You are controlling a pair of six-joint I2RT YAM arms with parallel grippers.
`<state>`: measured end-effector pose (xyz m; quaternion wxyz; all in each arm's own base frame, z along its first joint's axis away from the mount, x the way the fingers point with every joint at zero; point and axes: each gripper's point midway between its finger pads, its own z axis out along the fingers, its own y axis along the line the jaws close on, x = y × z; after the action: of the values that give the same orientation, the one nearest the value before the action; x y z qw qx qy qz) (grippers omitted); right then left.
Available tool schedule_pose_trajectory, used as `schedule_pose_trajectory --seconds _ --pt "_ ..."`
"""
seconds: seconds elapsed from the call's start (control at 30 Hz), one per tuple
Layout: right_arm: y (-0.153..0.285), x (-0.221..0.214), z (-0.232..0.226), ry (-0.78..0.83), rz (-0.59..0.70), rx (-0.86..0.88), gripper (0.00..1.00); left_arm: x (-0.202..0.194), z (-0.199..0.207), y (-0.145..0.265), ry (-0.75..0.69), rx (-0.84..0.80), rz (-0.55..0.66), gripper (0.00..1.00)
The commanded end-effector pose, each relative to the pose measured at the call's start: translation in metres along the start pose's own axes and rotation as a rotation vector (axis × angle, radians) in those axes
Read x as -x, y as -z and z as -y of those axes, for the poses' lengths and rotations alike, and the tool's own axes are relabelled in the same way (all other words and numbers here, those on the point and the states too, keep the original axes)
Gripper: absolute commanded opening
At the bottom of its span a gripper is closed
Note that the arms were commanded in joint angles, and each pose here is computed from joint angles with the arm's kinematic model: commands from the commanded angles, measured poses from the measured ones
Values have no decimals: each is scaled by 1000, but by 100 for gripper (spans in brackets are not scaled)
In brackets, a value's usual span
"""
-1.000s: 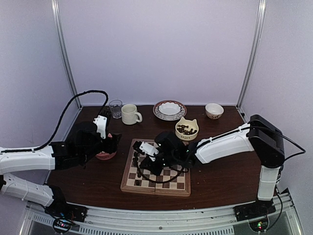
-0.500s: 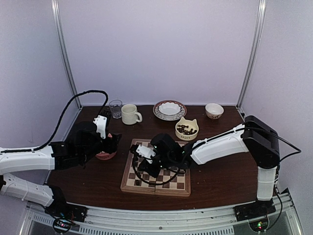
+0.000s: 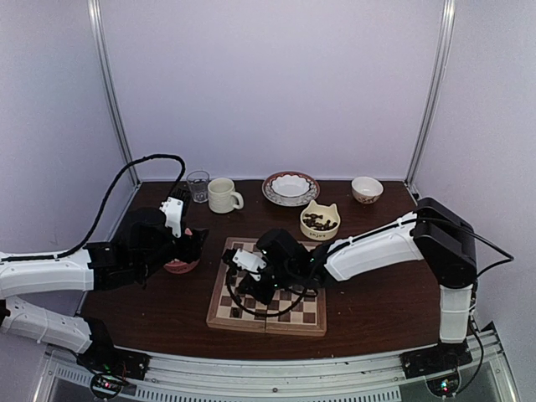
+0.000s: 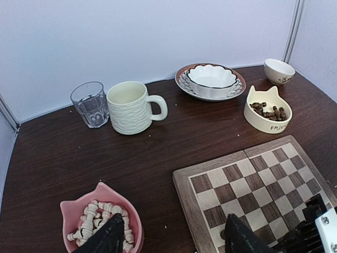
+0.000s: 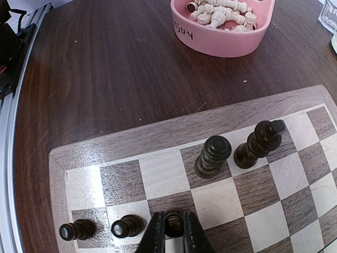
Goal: Set up the chess pieces on the board
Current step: Place the pawn at d2.
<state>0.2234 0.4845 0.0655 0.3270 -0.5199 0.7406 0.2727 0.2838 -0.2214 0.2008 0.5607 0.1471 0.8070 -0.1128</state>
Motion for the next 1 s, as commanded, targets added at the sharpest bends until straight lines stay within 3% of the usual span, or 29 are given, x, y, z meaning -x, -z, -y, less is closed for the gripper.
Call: schedule_pose_trajectory --seconds 0.0,0.67,0.97 --pt "-5 3 -1 17 -3 -6 11 20 6 3 23 -25 44 66" --pt "-5 5 1 13 -1 -14 16 19 8 3 18 -30 37 66" --pt "-6 7 24 3 -11 -145 14 19 8 2 16 -28 37 66"
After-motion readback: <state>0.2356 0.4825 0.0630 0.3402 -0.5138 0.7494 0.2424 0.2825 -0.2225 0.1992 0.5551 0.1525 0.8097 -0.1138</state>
